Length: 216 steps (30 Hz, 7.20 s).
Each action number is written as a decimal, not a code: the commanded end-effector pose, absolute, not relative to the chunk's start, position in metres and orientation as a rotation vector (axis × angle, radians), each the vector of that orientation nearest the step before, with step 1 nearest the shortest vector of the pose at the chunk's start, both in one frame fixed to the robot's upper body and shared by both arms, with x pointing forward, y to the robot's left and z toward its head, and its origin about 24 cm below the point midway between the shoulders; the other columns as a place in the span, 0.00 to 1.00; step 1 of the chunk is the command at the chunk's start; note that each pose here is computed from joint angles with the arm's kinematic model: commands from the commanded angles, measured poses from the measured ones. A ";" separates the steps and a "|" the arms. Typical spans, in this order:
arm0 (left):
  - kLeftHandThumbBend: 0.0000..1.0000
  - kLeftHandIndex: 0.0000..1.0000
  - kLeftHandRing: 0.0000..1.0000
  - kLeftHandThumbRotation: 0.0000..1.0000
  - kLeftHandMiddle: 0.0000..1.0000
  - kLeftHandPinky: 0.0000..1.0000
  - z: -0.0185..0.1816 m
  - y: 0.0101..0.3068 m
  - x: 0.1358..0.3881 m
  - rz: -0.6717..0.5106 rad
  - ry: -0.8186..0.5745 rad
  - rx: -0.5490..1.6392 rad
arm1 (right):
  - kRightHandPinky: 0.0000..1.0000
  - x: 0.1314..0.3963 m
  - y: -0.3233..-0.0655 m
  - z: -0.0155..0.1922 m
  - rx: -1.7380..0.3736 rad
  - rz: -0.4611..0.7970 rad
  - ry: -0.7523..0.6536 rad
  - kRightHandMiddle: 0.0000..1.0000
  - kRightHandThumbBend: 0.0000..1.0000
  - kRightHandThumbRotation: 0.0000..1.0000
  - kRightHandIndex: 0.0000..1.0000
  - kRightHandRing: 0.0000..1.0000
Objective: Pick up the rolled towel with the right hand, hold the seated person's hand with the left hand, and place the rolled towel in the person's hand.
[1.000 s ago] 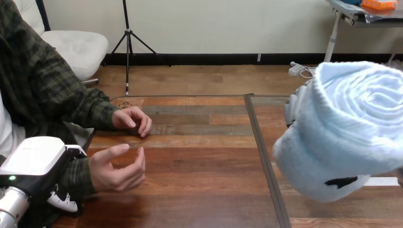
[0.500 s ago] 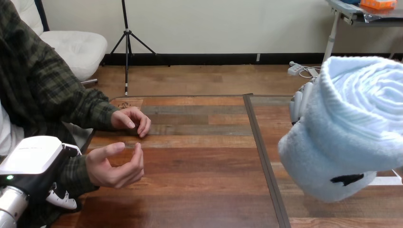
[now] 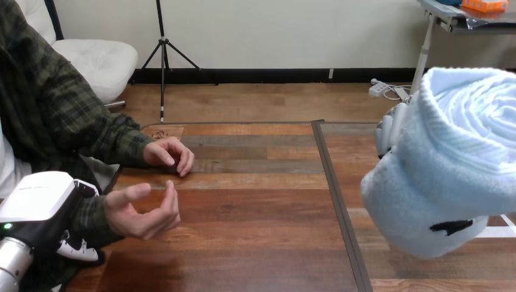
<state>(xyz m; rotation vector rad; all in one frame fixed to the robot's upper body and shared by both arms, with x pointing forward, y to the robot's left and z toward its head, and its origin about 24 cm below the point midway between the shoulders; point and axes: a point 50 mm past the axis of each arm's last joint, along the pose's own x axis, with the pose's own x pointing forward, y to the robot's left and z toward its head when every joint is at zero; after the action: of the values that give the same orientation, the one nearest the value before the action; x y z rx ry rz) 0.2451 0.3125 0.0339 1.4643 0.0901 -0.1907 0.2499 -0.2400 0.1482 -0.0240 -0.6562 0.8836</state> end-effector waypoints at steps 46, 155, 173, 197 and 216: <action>0.87 0.45 0.37 0.00 0.44 0.31 0.044 0.291 0.250 -0.128 -0.018 1.266 | 0.22 0.283 -0.215 0.158 -0.204 0.847 -0.729 0.36 0.79 0.15 0.38 0.30; 0.86 0.39 0.30 0.00 0.38 0.25 0.085 0.223 0.245 -0.139 -0.305 1.097 | 0.17 0.356 -0.135 0.145 -0.104 0.983 -0.497 0.31 0.82 0.00 0.39 0.23; 0.88 0.38 0.29 0.00 0.37 0.24 0.095 0.209 0.243 -0.156 -0.367 1.075 | 0.15 0.363 -0.123 0.137 -0.143 0.987 -0.419 0.30 0.82 0.00 0.38 0.21; 0.92 0.36 0.29 0.00 0.36 0.24 0.100 0.196 0.243 -0.164 -0.431 1.032 | 0.15 0.365 -0.097 0.119 -0.182 1.035 -0.328 0.30 0.83 0.00 0.38 0.20; 0.92 0.37 0.30 0.00 0.36 0.24 0.104 0.187 0.243 -0.184 -0.446 1.007 | 0.14 0.363 -0.083 0.108 -0.204 1.067 -0.267 0.28 0.85 0.00 0.37 0.19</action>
<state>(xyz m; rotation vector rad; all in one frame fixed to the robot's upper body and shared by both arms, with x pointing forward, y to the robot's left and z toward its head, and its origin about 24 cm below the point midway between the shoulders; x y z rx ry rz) 0.2399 0.2113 0.0827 1.0561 -0.3054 -0.1507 0.3534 -0.1012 0.0787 -0.1520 -0.1745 1.0227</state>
